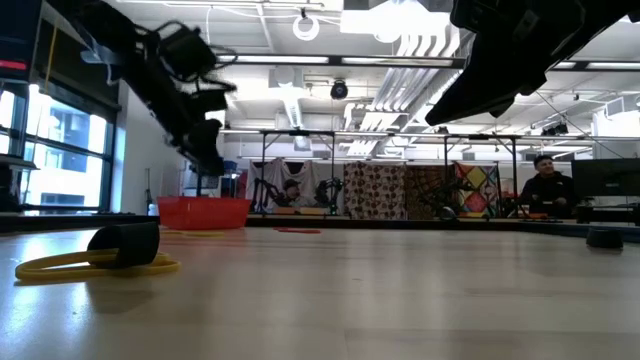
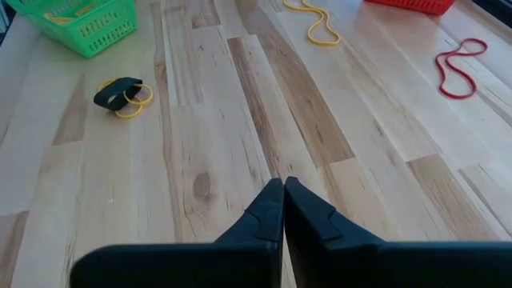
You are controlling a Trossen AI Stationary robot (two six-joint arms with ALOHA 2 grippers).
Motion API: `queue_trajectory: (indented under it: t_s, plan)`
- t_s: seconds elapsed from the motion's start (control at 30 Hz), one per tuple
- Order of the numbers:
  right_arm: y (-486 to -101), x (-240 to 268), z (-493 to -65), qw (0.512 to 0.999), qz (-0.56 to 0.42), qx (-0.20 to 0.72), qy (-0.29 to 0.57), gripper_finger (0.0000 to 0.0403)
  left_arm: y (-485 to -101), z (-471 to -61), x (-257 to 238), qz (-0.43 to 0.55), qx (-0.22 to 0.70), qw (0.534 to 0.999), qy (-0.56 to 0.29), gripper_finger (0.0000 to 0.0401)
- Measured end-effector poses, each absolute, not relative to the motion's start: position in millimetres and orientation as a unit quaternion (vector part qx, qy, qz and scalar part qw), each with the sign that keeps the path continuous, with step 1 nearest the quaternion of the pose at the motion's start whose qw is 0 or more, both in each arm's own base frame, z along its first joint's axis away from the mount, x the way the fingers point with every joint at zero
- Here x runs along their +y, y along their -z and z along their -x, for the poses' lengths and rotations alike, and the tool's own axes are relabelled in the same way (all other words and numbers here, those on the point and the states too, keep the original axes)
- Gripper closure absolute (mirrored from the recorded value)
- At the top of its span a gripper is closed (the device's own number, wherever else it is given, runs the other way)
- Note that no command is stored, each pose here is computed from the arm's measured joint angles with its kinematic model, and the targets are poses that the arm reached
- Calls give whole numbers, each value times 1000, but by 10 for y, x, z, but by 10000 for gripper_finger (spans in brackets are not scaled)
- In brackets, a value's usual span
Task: Sort rubber bands into baskets
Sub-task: Put the black rubber band into the blue basket
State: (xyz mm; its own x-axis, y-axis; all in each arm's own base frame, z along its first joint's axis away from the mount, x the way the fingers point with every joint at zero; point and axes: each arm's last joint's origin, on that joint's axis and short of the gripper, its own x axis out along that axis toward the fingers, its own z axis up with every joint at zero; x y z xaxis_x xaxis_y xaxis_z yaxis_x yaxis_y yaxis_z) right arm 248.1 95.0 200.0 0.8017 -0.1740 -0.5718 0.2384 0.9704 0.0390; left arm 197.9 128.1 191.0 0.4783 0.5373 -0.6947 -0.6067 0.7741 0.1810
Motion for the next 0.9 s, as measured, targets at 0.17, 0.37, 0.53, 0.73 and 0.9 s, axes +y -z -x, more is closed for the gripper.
queue_trajectory:
  t_s: [0.17,0.37,0.53,0.73,0.9]
  plan:
    - [-1990,954,-2489,947,-60,295,111,403,-2097,-2087,845,11,355,906,-232,268]
    - [-1869,982,-2553,944,-53,305,113,403,-2169,-2112,211,-20,359,929,-90,268]
    - [-1715,1012,-2619,939,-53,321,116,403,-2132,-2078,-280,-16,378,926,7,268]
    - [-1655,1041,-2663,940,-59,320,105,403,-2081,-2030,-781,0,378,922,87,268]
    - [-1657,1042,-2665,940,-60,319,104,403,-1979,-2029,-1086,41,382,918,100,268]
